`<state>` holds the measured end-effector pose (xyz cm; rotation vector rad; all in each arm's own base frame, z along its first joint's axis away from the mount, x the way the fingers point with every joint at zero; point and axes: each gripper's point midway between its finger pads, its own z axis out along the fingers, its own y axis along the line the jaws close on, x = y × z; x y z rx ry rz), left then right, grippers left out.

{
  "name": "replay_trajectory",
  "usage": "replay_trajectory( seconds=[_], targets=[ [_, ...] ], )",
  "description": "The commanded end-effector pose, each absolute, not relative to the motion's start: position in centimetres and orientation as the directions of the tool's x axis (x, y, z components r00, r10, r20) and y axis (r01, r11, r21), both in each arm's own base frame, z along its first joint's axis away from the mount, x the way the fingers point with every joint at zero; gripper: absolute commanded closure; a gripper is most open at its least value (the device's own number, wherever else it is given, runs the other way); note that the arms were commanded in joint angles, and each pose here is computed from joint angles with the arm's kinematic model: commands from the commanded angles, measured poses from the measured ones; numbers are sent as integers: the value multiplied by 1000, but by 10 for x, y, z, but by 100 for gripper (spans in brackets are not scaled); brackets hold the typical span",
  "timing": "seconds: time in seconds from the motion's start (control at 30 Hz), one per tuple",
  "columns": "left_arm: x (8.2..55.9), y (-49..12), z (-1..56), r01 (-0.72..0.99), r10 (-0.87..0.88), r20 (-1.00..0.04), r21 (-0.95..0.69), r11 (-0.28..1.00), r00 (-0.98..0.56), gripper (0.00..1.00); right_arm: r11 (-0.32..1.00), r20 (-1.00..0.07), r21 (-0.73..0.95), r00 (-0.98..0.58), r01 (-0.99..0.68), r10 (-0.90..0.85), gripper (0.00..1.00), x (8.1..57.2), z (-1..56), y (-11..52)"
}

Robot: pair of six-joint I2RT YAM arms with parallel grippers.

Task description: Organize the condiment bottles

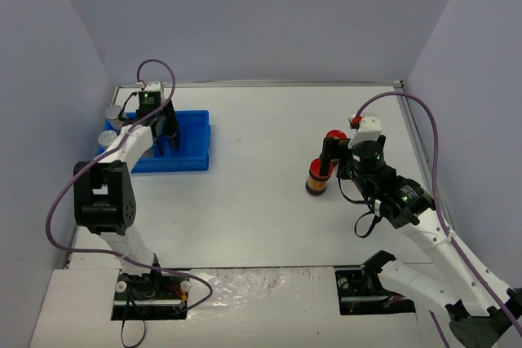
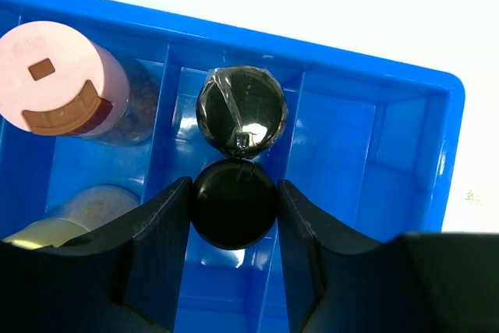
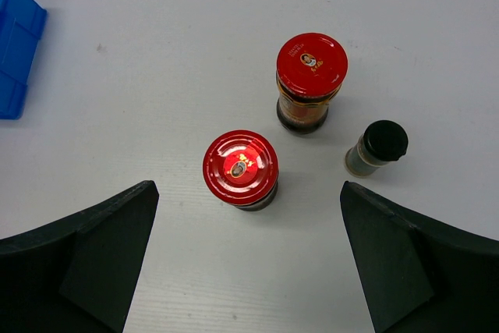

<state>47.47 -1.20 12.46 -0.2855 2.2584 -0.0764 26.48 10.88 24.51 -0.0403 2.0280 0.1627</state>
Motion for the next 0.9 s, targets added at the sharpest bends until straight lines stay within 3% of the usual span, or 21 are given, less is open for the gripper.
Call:
replay_trajectory(
  seconds=[0.0, 0.27, 0.53, 0.73, 0.87],
  targets=[
    [487, -6, 157, -179, -237, -811, -165, 970, -535, 78, 988, -928, 134, -360, -78, 98, 0, 277, 273, 108],
    [481, -6, 144, -193, -246, -791, -164, 967, -560, 69, 987, -929, 142, -356, -74, 107, 0, 275, 274, 107],
    [471, -7, 152, -204, -266, -789, -181, 962, -554, 32, 989, -936, 142, -332, -50, 118, 0, 276, 282, 102],
    [464, -7, 165, -208, -272, -787, -186, 960, -553, 14, 988, -937, 154, -318, -8, 143, 0, 277, 284, 96],
    [458, -11, 182, -197, -279, -792, -203, 959, -543, 10, 985, -938, 157, -301, 71, 171, 0, 277, 285, 83]
  ],
)
